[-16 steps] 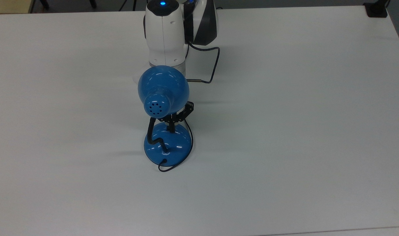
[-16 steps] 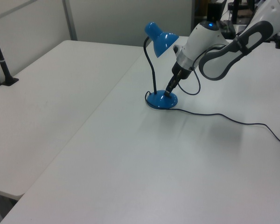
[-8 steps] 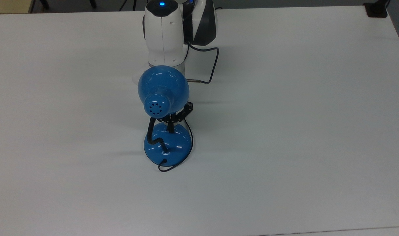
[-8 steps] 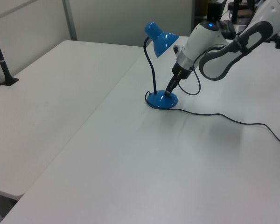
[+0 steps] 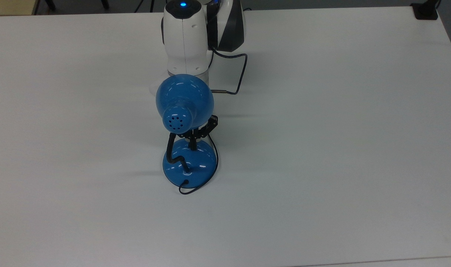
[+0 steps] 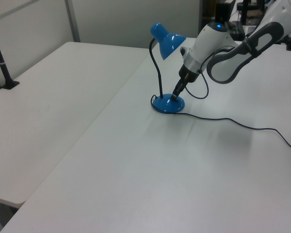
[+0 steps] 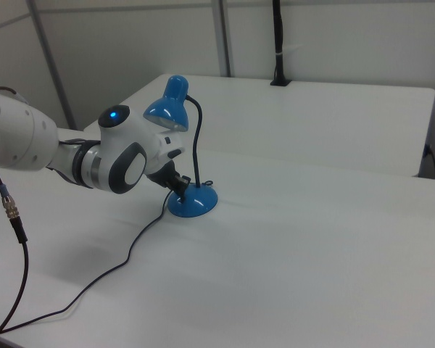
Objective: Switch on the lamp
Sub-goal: 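Press down on the switch on the blue base with the gripper fingers, then lift the gripper up and away from the lamp base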
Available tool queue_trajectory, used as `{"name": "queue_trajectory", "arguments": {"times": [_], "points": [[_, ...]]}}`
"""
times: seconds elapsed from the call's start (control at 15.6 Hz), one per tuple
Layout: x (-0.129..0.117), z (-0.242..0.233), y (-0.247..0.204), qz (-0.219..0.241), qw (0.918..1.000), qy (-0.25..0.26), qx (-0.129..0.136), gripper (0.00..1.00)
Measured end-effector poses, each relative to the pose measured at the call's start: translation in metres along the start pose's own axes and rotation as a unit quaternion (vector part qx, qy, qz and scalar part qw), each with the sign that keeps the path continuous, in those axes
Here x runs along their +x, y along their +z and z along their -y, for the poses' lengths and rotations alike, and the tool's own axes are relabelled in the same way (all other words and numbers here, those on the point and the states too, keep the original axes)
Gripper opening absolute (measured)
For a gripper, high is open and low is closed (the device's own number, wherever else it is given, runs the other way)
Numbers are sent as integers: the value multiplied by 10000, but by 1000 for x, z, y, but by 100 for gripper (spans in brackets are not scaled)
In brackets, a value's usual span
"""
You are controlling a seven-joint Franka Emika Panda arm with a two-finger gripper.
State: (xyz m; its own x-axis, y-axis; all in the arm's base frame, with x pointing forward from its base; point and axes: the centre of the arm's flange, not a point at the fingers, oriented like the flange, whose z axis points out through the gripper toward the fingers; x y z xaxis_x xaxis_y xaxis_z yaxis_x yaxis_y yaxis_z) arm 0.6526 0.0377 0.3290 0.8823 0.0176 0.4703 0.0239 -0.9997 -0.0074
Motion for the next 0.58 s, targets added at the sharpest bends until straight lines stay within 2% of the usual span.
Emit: {"name": "queue_trajectory", "arguments": {"times": [0.58], "points": [[4, -1, 5, -17, 10000, -52, -26, 1]]}}
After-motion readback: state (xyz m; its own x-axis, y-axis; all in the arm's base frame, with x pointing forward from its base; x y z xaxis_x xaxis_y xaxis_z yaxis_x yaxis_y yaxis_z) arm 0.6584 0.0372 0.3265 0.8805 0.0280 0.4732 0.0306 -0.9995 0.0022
